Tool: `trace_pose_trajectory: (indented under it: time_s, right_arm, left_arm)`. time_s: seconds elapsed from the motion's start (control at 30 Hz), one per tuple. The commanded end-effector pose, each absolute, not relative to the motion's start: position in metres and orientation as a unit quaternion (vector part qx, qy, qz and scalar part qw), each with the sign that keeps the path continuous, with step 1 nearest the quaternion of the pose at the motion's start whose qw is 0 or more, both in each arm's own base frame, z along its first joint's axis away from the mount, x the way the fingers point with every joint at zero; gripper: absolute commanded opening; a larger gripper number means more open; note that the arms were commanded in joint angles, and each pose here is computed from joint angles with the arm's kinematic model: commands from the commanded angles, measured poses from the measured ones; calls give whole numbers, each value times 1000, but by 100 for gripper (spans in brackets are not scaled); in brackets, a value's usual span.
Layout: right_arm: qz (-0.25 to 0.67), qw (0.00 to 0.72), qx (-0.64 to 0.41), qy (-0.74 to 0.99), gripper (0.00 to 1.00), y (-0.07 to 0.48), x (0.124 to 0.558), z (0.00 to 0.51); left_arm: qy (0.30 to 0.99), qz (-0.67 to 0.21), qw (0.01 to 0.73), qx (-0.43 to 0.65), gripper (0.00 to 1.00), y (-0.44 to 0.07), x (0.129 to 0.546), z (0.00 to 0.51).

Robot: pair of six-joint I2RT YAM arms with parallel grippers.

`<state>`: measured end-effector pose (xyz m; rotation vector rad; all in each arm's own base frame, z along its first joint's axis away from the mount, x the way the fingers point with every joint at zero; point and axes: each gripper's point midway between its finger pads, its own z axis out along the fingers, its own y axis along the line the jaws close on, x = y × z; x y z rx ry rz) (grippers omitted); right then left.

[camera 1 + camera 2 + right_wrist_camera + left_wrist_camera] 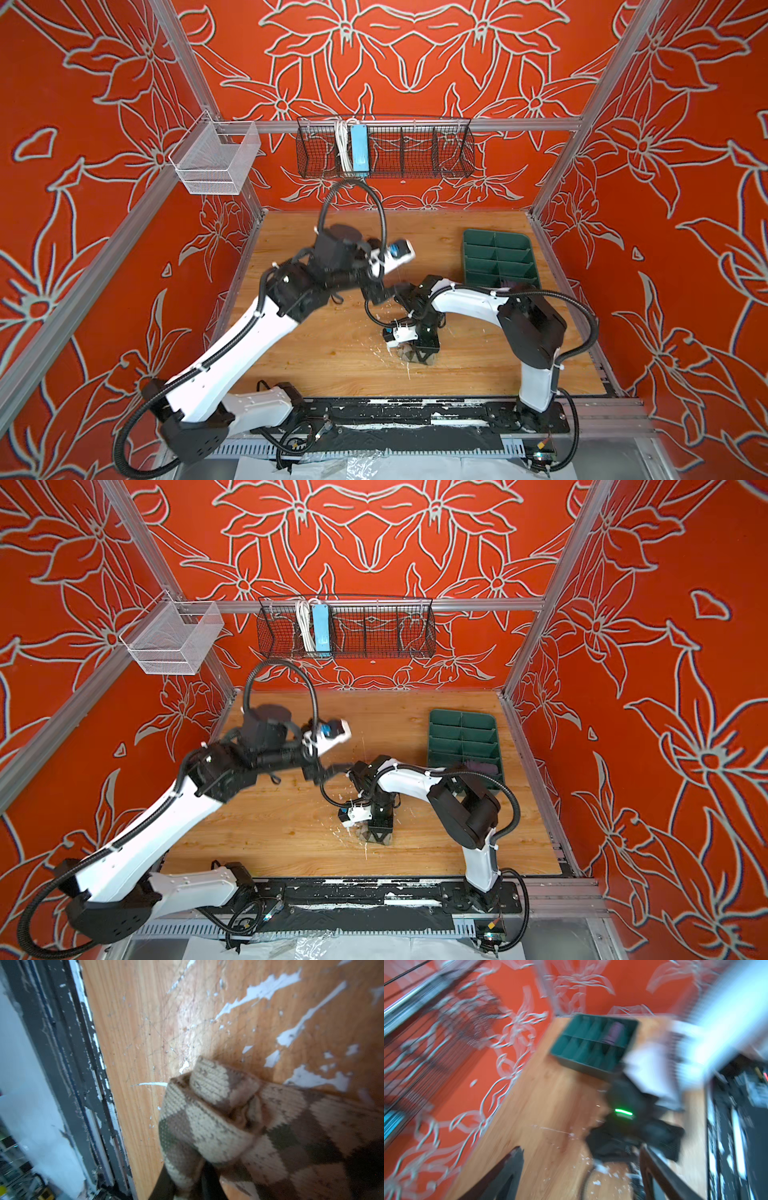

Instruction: Roll the socks

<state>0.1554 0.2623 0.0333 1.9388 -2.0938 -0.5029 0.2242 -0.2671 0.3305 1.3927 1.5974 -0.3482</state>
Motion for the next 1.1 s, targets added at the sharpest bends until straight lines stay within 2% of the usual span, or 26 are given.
trace_pose_trajectory:
  time_s: [0.0,0.17,0.27,0.43,0.67,0.77,0.9,0.97,1.07]
  right_arm:
    - [-187,208,651,-706,2,243,145,15]
    - [-191,210,635,-718,2,247,168,9]
    - [-195,199,637,-719,2,253,175,10]
    - [-197,191,636,-722,2,257,179,13]
    - [-199,191,631,-725,3,255,176,13]
    - [-202,183,630,-727,3,258,177,14]
    - [-205,165,631,-730,3,263,181,17]
    - [-211,151,632,-730,3,267,183,20]
    - [-228,120,630,-732,3,276,185,28]
  left_arm:
    - [614,-65,440,652,85,-270,202,264]
    - [593,-3,387,706,82,-277,167,167]
    - [597,2,364,715,81,-286,155,126]
    - [637,0,367,678,80,-302,167,95]
    - [648,22,365,668,79,-314,182,72]
    - [664,30,337,667,72,-315,187,57]
    - [693,44,294,657,56,-312,191,41]
    - [700,42,283,655,45,-313,191,36]
    - [716,20,274,642,19,-317,192,36]
